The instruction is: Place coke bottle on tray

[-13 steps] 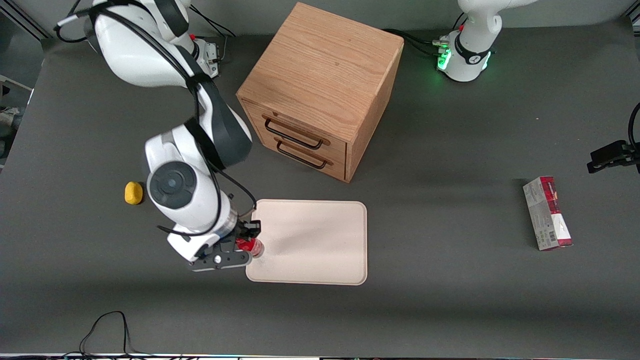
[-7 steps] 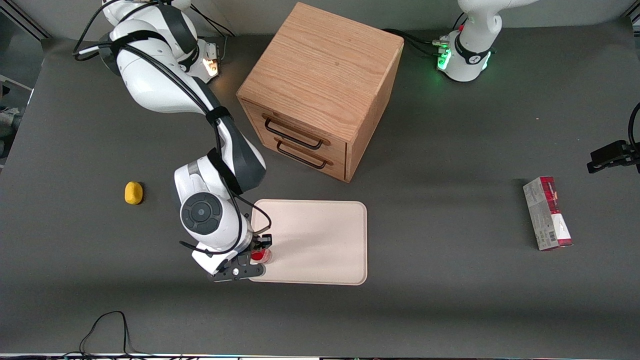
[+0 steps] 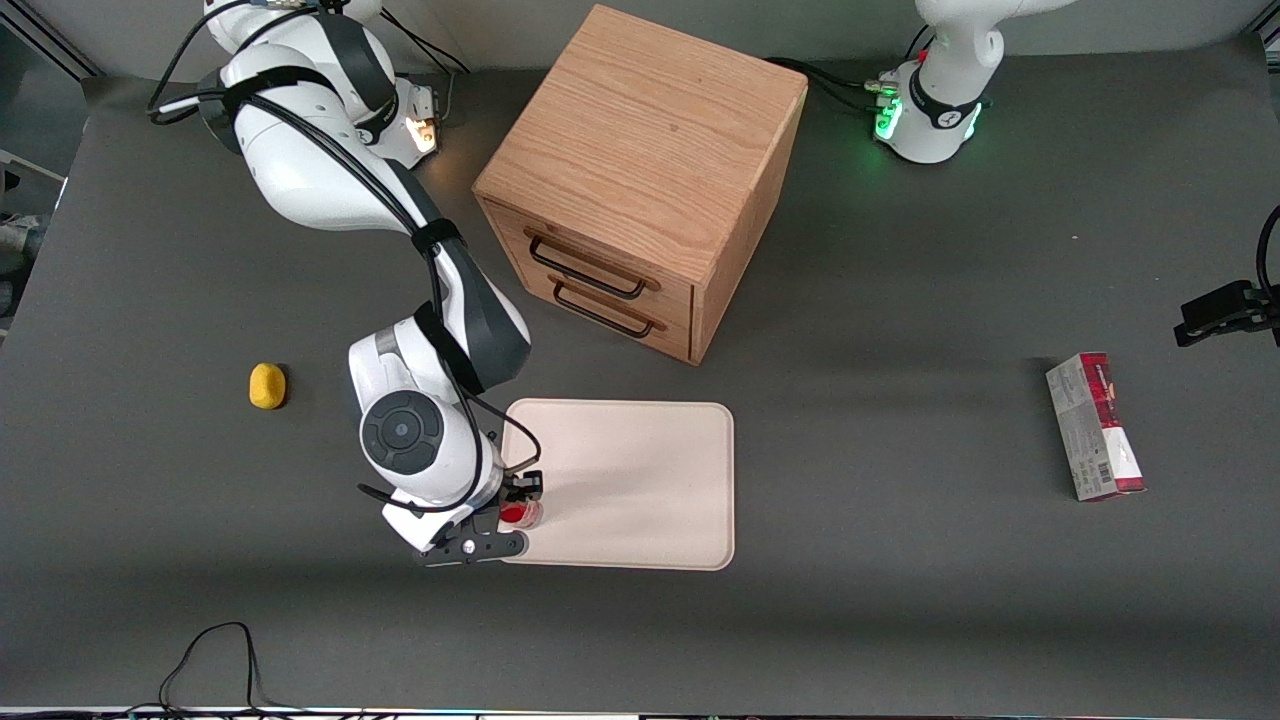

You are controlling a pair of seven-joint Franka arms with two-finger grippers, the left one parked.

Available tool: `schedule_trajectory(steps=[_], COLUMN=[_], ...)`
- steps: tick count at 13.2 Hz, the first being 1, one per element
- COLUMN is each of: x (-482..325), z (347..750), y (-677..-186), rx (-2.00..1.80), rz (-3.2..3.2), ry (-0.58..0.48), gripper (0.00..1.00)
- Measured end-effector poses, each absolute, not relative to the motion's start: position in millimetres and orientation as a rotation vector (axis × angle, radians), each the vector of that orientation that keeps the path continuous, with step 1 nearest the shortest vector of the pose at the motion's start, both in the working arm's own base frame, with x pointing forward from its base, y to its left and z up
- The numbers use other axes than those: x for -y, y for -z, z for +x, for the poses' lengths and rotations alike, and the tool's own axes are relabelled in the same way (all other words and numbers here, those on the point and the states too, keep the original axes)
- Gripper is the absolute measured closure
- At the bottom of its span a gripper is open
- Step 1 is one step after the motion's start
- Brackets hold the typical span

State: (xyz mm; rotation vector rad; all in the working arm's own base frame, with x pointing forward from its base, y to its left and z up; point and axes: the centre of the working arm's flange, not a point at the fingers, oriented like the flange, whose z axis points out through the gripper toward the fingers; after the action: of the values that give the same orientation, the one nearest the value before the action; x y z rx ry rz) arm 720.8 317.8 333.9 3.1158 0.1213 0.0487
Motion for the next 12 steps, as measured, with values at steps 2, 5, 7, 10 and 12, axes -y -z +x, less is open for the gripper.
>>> schedule_trajectory(steps=[2, 5, 7, 10, 12], x=[-316.3, -308.7, -297.8, -251.9, -210.3], z=[721.1, 711.0, 695.5, 673.9, 661.0], y=[-340.4, -385.0, -440.9, -524.7, -560.8], rx=[-0.113, -0.101, -0.086, -0.041, -0.063], rz=[3.115, 3.094, 3.079, 3.067, 3.055], ry=[-0.053, 0.005, 0.04, 0.078, 0.146], gripper=[0.11, 0.0, 0.0, 0.0, 0.0])
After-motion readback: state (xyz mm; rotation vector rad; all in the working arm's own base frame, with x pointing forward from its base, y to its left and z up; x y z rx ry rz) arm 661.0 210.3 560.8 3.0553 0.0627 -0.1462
